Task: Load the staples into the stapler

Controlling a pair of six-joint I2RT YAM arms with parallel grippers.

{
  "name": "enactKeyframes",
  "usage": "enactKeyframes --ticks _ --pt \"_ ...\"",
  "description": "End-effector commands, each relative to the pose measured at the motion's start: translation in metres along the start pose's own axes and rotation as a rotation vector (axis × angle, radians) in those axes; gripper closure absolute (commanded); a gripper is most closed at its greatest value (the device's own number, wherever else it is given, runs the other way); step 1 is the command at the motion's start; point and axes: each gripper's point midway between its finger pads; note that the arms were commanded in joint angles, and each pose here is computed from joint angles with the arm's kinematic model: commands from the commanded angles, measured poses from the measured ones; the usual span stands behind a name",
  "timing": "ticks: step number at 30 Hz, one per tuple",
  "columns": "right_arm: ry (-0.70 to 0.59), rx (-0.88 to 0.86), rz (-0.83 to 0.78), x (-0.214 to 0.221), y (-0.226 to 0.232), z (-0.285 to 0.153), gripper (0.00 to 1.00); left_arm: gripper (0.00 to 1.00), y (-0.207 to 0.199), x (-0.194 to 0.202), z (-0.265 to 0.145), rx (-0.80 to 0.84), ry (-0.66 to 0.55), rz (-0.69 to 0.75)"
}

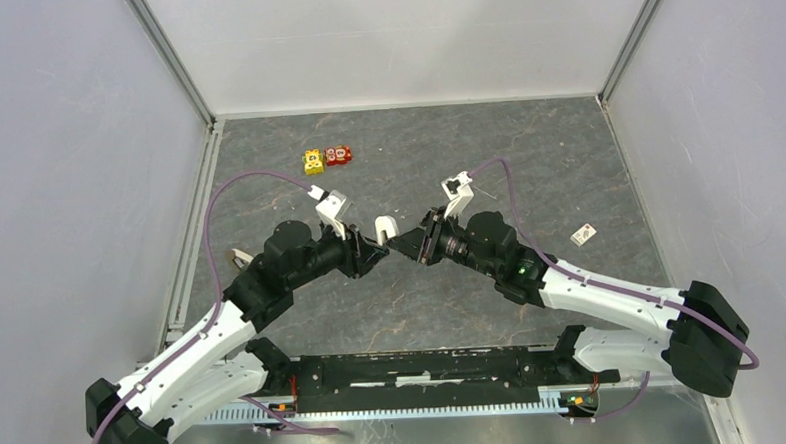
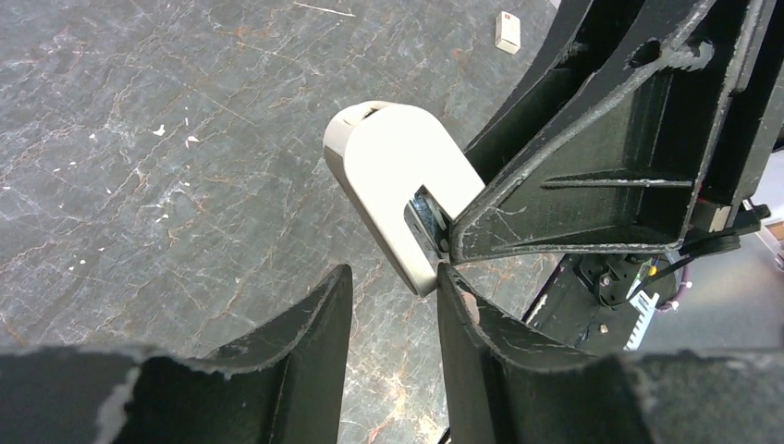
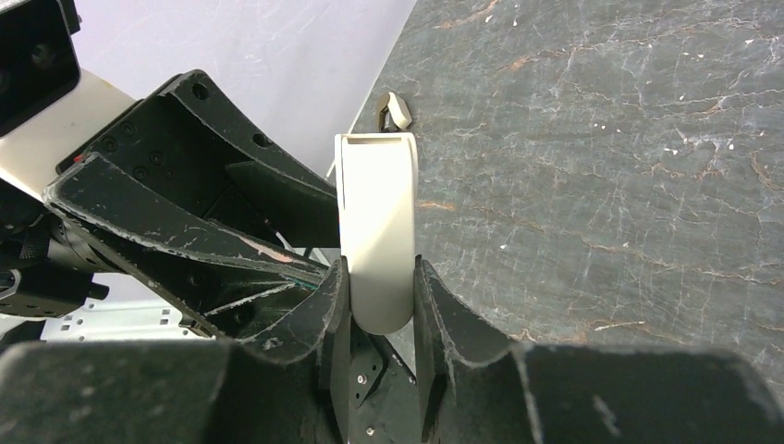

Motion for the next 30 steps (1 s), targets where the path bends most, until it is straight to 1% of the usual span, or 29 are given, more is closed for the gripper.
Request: enactKeyframes --ticks 1,3,6,12,16,21,26,30 --pt "-0.046 -0.085 -0.009 -0.016 0.029 0.001 1.00 0.54 0.003 -0.011 0.003 -0.007 -0.047 0.065" --pt "-0.036 -0.096 -0.009 -0.014 0.031 0.002 1.00 0.48 0.005 -0.012 0.006 -0.021 -0.048 0.061" --pt "-0.030 -0.106 -0.006 -0.012 0.032 0.002 1.00 0.46 0.010 -0.013 0.010 -0.047 -0.041 0.056" --pt "-0.010 -0.093 -0.030 -0.007 0.026 0.001 1.00 0.48 0.034 -0.012 0.012 -0.180 -0.003 0.058" --pt "0.013 -0.080 -0.061 0.001 0.016 -0.005 1.00 0.58 0.036 -0.020 0.006 -0.191 -0.021 0.120" --pt "0.060 -0.103 -0.093 0.014 0.011 -0.013 1.00 0.63 0.043 -0.022 -0.005 -0.221 -0.029 0.211" --pt "0.083 -0.115 -0.132 0.020 0.007 -0.019 1.00 0.64 0.047 -0.026 -0.016 -0.235 -0.033 0.314" --pt "0.121 -0.134 -0.166 0.025 0.010 -0.020 1.00 0.56 0.049 -0.027 -0.017 -0.232 -0.018 0.393"
Point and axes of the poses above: each gripper's point midway between its finger pads, its own z axis out along the fingers, its own y axis along the line the jaws close on, x = y × z, and after that the axes turned 10 degrees about z, right-handed
